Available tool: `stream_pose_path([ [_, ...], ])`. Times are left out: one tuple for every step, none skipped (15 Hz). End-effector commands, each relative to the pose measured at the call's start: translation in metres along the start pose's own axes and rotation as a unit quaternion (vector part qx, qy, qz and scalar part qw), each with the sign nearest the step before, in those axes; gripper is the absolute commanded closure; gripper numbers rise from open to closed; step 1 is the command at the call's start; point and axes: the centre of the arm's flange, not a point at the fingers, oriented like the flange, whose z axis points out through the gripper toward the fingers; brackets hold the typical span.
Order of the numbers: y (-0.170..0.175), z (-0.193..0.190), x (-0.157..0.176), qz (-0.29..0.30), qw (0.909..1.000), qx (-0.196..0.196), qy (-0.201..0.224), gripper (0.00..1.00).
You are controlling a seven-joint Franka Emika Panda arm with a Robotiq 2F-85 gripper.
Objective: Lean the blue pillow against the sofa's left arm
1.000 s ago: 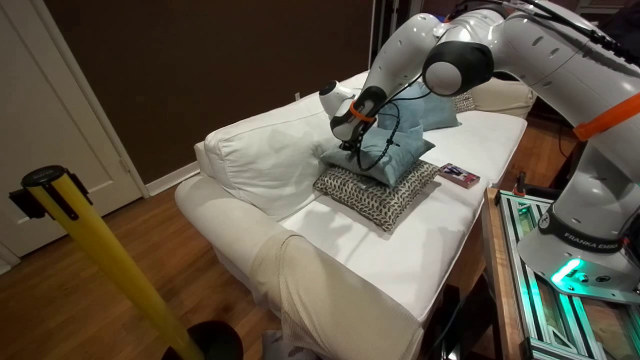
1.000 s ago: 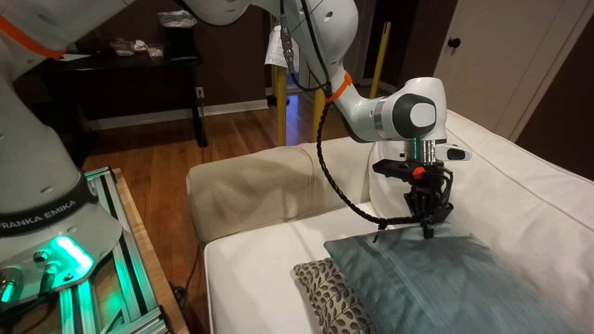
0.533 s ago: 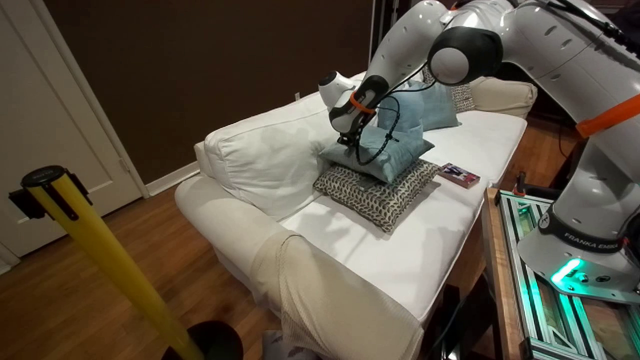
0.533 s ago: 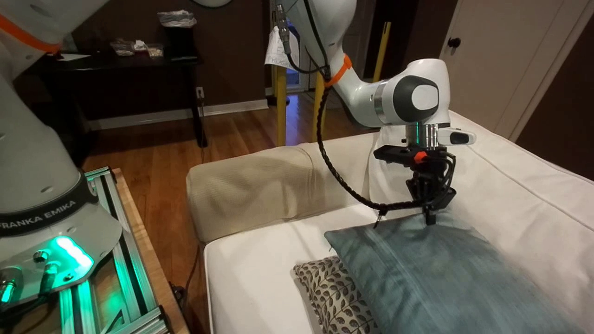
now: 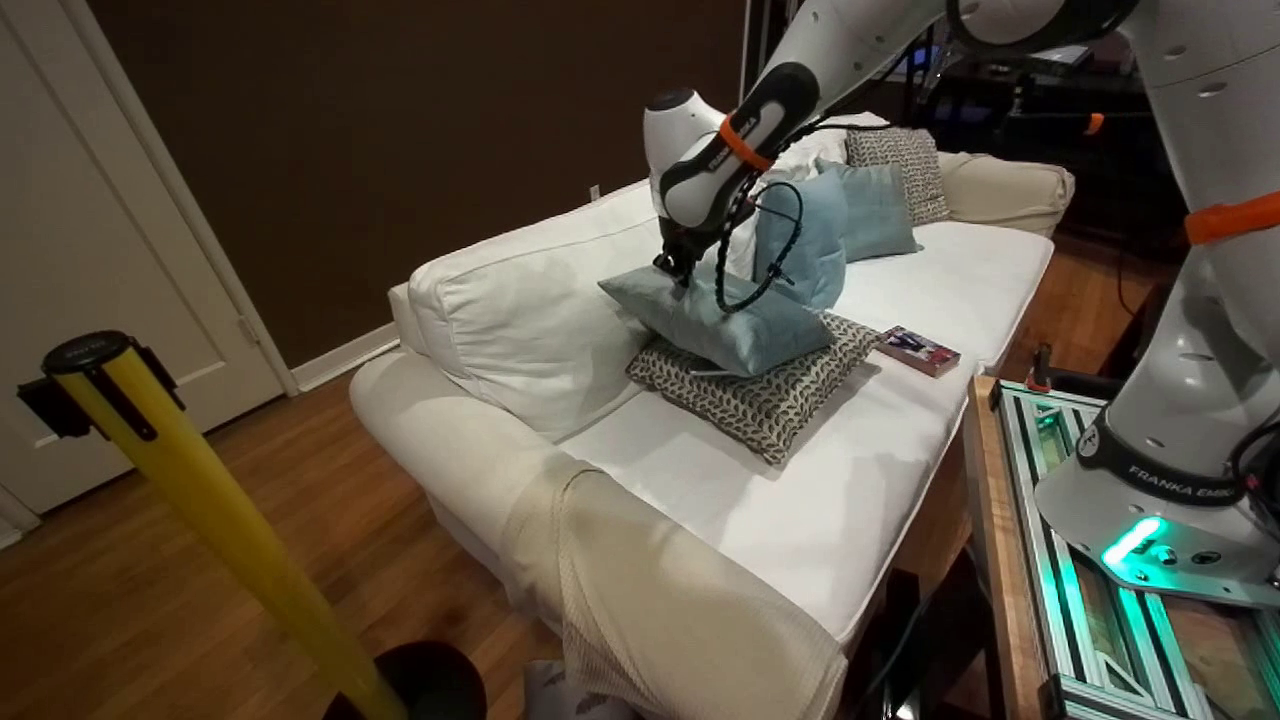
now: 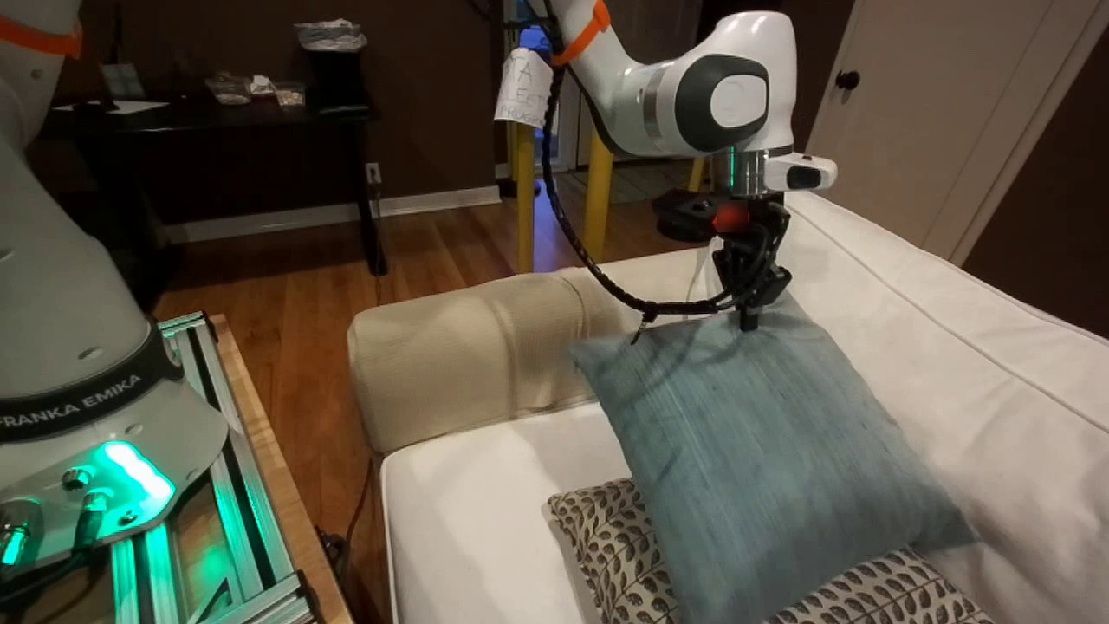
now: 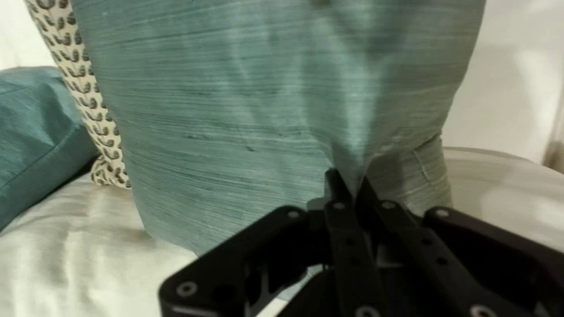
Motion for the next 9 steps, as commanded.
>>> stream_pose_path([
  [-0.024, -0.064, -0.036, 0.002, 0.9963, 0.08, 0.033, 0.98],
  [-0.035, -0.074, -0.038, 0.003, 0.9947, 0.096, 0.037, 0.98],
  [-0.046, -0.083, -0.041, 0.002, 0.9929, 0.114, 0.035, 0.98],
  [-0.058, -0.092, -0.043, 0.001, 0.9909, 0.13, 0.033, 0.98],
  [-0.069, -0.099, -0.044, 0.001, 0.9892, 0.142, 0.036, 0.98],
  [-0.081, -0.101, -0.044, 0.001, 0.9873, 0.155, 0.035, 0.98],
  [-0.092, -0.106, -0.044, 0.003, 0.9853, 0.168, 0.032, 0.98],
  [-0.103, -0.104, -0.043, 0.005, 0.9833, 0.179, 0.031, 0.98],
  [-0.112, -0.101, -0.042, 0.007, 0.9823, 0.185, 0.025, 0.98],
])
